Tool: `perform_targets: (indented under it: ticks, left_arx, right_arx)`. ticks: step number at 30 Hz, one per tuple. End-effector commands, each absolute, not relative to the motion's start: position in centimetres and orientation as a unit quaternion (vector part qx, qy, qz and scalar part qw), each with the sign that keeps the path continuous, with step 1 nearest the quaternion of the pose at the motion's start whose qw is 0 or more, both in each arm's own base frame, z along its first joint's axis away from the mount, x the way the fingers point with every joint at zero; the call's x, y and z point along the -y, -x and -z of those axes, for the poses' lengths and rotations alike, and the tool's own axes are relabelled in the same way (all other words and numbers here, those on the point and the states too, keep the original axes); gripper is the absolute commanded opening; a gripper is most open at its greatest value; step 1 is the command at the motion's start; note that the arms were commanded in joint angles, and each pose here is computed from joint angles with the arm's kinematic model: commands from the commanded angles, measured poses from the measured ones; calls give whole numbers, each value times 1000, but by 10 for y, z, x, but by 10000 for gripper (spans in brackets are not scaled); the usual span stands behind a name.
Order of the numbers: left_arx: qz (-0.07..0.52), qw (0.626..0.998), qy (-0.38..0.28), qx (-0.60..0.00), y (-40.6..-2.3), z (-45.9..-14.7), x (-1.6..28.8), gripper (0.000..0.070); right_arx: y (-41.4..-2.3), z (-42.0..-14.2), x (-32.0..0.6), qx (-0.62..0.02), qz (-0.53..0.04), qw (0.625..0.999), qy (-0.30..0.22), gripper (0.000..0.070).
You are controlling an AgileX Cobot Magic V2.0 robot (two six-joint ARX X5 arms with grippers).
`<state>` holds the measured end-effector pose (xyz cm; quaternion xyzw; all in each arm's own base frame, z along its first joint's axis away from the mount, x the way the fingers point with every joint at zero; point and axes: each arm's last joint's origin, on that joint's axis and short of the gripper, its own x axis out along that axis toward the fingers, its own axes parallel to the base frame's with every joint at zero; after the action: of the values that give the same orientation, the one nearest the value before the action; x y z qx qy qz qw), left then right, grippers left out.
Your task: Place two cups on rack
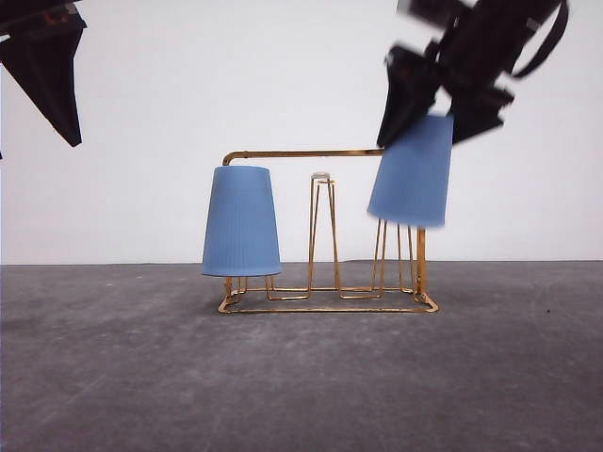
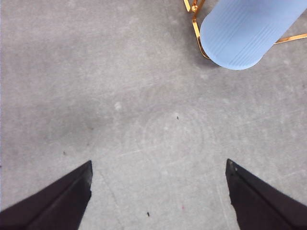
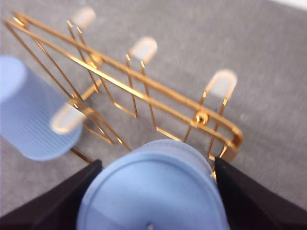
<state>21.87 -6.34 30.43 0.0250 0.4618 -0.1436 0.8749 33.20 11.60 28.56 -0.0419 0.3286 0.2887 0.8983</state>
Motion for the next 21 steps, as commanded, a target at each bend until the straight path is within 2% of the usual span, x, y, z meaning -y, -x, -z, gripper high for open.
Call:
perform_targets:
  ticks: [1,3,6,8,14,21]
  left_arx:
    - [144,878,-22,-456,-221,-306,65,515]
    - [144,878,-22,-456,-221,-306,65,515]
    - [144,878,-22,-456,-221,-306,65,515]
    - [144,878,-22,-456,-221,-306,65,515]
    - [144,885,-20,-442,-223,-308,65,515]
    - [134,899,-12,-418,-229,-312,60,515]
  right_arx:
    - [-341,-279,-121,-327,-292,898,47,419]
    - [-347,-270,-123,-335,-292,895,47,457]
    - [-353,-258,-125,-347,-291,890,47,605]
    - [-355,-254,-125,-352,-291,888,47,670]
    - [-350,-261,-123,-355,-284,890,32,674]
    - [-318,-304,-108,-339,-256,905,29,673]
